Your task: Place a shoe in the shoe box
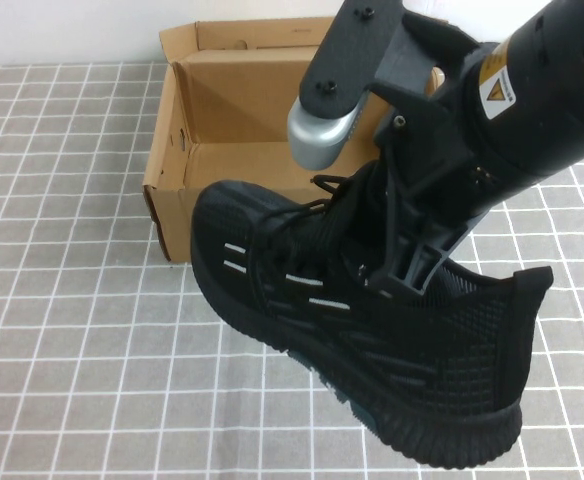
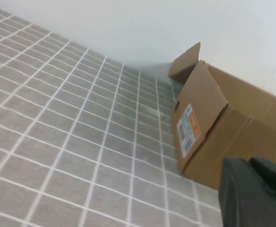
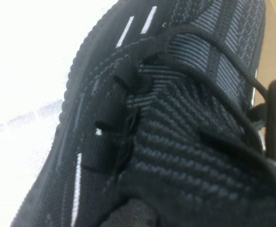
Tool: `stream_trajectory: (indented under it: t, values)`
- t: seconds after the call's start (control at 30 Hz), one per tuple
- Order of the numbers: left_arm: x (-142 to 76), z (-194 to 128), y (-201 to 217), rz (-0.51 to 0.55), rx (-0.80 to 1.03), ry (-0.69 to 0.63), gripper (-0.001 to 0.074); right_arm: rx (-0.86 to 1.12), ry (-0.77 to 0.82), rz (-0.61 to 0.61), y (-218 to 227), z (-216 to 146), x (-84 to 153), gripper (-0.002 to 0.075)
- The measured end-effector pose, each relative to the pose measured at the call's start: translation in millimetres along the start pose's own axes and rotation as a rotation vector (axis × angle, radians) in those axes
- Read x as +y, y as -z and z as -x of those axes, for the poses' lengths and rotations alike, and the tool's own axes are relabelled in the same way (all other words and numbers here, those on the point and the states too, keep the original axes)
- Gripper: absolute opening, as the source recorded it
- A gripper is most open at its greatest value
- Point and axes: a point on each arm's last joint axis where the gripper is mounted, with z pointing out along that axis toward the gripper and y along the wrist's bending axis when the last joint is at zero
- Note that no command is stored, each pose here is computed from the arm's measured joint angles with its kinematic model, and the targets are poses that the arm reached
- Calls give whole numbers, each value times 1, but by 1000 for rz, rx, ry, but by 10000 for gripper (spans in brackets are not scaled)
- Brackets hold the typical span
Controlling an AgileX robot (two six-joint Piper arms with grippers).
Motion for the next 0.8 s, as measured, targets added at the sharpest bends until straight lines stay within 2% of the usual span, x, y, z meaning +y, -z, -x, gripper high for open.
stream_trajectory:
  t: [0.1,0.23,0.43,0.67,0.8]
  values:
    - [-1,1,0,-8,-10,86,-1,0,0,0,0,0,0,13]
    - [-2,2,0,-14,-11,108,-1,-12,-2,1,0,1,0,13]
    - [-25,42,9,-75,26,5,-1,-16,-31,3,-6,3,-1,13]
    - [-53,82,-10,-109,341,-159,-1,-4,-80,8,-12,14,-5,13]
    - [-67,109,-28,-148,461,-253,-1,-14,-132,-1,-10,21,-8,13]
